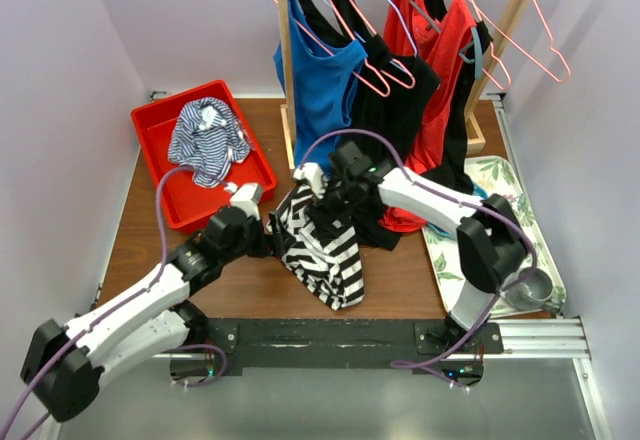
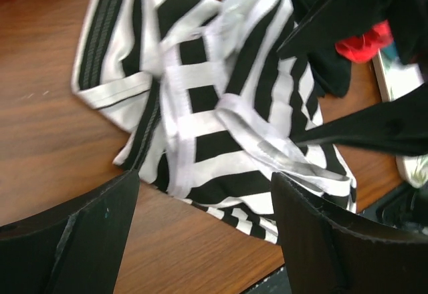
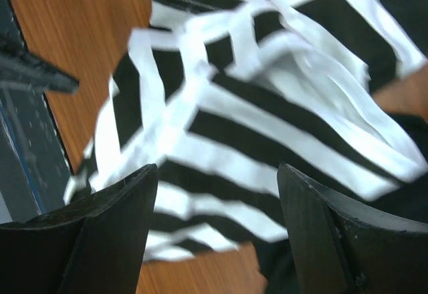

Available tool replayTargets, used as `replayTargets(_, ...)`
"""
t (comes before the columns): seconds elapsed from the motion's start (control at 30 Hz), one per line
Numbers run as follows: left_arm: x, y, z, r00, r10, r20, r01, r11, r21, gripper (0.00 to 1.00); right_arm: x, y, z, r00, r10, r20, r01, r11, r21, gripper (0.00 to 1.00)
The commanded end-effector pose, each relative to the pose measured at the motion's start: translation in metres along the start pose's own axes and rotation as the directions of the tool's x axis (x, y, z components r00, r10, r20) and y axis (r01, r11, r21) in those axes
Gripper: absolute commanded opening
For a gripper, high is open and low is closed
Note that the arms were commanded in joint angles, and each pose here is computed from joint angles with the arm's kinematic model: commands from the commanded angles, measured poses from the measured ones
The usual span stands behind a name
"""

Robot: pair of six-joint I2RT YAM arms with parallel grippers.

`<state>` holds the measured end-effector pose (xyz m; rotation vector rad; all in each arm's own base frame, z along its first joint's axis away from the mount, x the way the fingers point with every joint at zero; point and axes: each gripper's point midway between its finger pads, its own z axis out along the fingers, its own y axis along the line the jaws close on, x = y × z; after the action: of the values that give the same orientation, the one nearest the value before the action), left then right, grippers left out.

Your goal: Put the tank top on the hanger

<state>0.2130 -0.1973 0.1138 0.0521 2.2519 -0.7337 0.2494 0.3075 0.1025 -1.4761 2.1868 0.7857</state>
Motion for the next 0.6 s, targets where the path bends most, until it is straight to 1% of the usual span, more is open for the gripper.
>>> replayTargets(0.0, -0.003, 0.027, -0.006, 0.982, -0.143, 0.125, 0.155, 0.983, -0.094, 0.84, -0.037, -0.002, 0.030, 1.000, 0.022, 0.020, -0.025, 0.991, 0.132, 0.75)
replayTargets(0.03, 0.001, 0.031, -0.007, 0.977, -0.170, 0.126, 0.183, 0.978, -0.102, 0.83, -0.041, -0.004, 0.033, 1.000, 0.024, 0.016, -0.026, 0.988, 0.153, 0.75)
replayTargets(0.1, 0.010, 0.037, -0.007, 0.976, -0.181, 0.118, 0.193, 0.975, -0.106, 0.83, -0.032, -0.009, 0.043, 0.999, 0.021, -0.026, -0.015, 0.978, 0.206, 0.71)
replayTargets(0.13, 0.013, 0.037, -0.006, 0.976, -0.186, 0.114, 0.198, 0.974, -0.106, 0.83, -0.029, -0.012, 0.045, 0.999, 0.010, -0.044, 0.001, 0.972, 0.234, 0.64)
replayTargets(0.17, 0.013, 0.038, -0.006, 0.975, -0.187, 0.116, 0.199, 0.974, -0.103, 0.82, -0.026, -0.017, 0.045, 0.998, 0.002, -0.061, 0.014, 0.963, 0.268, 0.60)
replayTargets(0.2, 0.013, 0.038, -0.006, 0.976, -0.184, 0.119, 0.196, 0.976, -0.098, 0.82, -0.024, -0.016, 0.044, 0.998, -0.005, -0.065, 0.022, 0.962, 0.272, 0.54)
replayTargets(0.23, 0.014, 0.036, -0.005, 0.978, -0.174, 0.112, 0.185, 0.979, -0.090, 0.81, -0.023, -0.015, 0.040, 0.997, -0.020, -0.070, 0.039, 0.961, 0.275, 0.33)
replayTargets(0.3, 0.010, 0.029, -0.004, 0.983, -0.148, 0.111, 0.155, 0.986, -0.057, 0.81, -0.024, -0.017, 0.027, 0.997, -0.039, -0.072, 0.059, 0.952, 0.300, 0.13)
replayTargets(0.33, 0.011, 0.024, -0.004, 0.988, -0.117, 0.097, 0.121, 0.992, -0.033, 0.80, -0.031, -0.013, 0.008, 0.996, -0.072, -0.055, 0.086, 0.944, 0.318, 0.08)
replayTargets(0.37, 0.006, 0.019, -0.003, 0.990, -0.099, 0.102, 0.101, 0.995, -0.013, 0.80, -0.034, -0.014, -0.005, 0.995, -0.086, -0.043, 0.095, 0.935, 0.341, 0.05)
replayTargets(0.4, 0.004, 0.017, -0.003, 0.993, -0.058, 0.101, 0.059, 0.998, -0.005, 0.80, -0.036, -0.017, -0.022, 0.994, -0.100, -0.031, 0.105, 0.920, 0.377, 0.00)
replayTargets(0.47, -0.005, 0.007, -0.002, 0.994, -0.010, 0.109, 0.007, 1.000, 0.029, 0.80, -0.036, -0.014, -0.061, 0.988, -0.152, -0.006, 0.141, 0.901, 0.411, 0.00)
replayTargets(0.5, -0.008, 0.005, -0.002, 0.993, 0.038, 0.111, -0.042, 0.999, 0.033, 0.80, -0.029, -0.019, -0.077, 0.989, -0.147, 0.008, 0.131, 0.907, 0.399, 0.00)
replayTargets(0.53, -0.013, 0.003, -0.001, 0.991, 0.059, 0.119, -0.063, 0.997, 0.034, 0.80, -0.010, -0.017, -0.084, 0.988, -0.153, -0.034, 0.155, 0.917, 0.368, 0.00)
replayTargets(0.57, -0.019, -0.006, 0.001, 0.989, 0.084, 0.119, -0.093, 0.994, 0.065, 0.80, -0.005, -0.019, -0.105, 0.989, -0.145, -0.001, 0.134, 0.915, 0.381, 0.00)
